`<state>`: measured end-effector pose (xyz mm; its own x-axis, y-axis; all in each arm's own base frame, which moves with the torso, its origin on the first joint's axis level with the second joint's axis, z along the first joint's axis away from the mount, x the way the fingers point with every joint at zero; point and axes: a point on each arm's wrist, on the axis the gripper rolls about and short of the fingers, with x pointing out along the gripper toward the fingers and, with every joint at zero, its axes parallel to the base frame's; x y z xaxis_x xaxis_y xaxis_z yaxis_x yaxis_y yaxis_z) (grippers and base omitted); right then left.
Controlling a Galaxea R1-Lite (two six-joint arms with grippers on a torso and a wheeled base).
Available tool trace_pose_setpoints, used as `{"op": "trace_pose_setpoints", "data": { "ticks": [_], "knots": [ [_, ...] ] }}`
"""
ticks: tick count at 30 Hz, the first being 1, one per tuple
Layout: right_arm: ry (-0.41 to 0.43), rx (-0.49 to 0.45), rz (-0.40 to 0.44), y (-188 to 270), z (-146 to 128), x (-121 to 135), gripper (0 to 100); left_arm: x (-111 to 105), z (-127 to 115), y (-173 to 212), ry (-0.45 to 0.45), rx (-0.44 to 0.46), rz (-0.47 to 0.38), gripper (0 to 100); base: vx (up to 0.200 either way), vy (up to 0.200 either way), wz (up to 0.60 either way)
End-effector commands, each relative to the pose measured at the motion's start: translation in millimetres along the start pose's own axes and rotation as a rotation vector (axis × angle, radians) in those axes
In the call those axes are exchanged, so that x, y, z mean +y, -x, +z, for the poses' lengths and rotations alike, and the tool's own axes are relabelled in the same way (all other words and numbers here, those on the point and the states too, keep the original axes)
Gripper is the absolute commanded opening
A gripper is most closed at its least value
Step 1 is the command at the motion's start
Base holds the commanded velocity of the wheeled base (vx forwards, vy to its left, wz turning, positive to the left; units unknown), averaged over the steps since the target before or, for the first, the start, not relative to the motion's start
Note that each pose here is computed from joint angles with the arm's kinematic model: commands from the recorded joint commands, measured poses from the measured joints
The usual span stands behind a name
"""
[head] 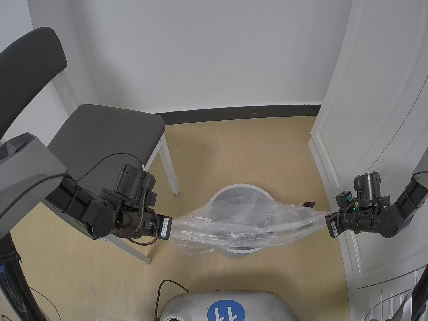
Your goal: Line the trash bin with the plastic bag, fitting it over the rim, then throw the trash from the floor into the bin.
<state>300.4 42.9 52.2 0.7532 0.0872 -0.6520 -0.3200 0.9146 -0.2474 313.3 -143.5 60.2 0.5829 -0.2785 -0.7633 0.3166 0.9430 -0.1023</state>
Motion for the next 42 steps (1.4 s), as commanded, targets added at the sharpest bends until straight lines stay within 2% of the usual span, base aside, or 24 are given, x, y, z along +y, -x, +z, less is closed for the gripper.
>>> {"op": "trace_pose_setpoints", "data": {
  "ticks": [1, 9, 17, 30, 32, 35, 38, 40, 42],
  "knots": [
    [0.024, 0.008, 0.000, 11.6, 0.3, -2.5, 0, -1.0, 4.1, 11.5, -0.012, -0.013, -0.027, 0, 0.000, 0.000, 0.00],
    [0.072, 0.058, 0.028, 10.6, -6.9, -0.4, 0, -1.3, -4.3, -0.1, -0.036, 0.039, -0.028, 0, 0.000, 0.000, 0.00],
    [0.100, 0.111, 0.071, -7.3, -16.6, 13.2, 0, -0.1, -18.0, -23.4, -0.075, 0.109, -0.023, 0, 0.000, 0.000, 0.00],
    [0.105, 0.192, 0.108, -49.9, -31.4, 26.9, 0, -2.0, -21.9, -39.7, -0.077, 0.130, -0.017, 0, 0.000, 0.000, 0.00],
    [0.102, 0.190, 0.107, -54.3, -33.0, 27.7, 0, -3.2, -21.5, -42.0, -0.079, 0.124, -0.020, 0, 0.000, 0.000, 0.00],
    [0.071, 0.136, 0.086, -74.8, -41.2, 34.3, 0, -5.4, -26.8, -60.1, -0.083, 0.090, -0.015, 0, 0.000, 0.000, 0.00],
    [0.055, 0.095, 0.071, -84.3, -45.7, 37.7, 0, -5.6, -30.3, -71.5, -0.088, 0.050, 0.022, 0, 0.000, 0.000, 0.00],
    [0.058, 0.055, 0.063, -89.2, -50.6, 40.5, 0, -4.5, -35.1, -83.2, -0.091, -0.010, 0.079, 0, 0.000, 0.000, 0.00],
    [0.058, 0.051, 0.061, -89.5, -51.6, 40.8, 0, -3.2, -38.2, -85.0, -0.095, -0.027, 0.090, 0, 0.000, 0.000, 0.00]
  ]
}}
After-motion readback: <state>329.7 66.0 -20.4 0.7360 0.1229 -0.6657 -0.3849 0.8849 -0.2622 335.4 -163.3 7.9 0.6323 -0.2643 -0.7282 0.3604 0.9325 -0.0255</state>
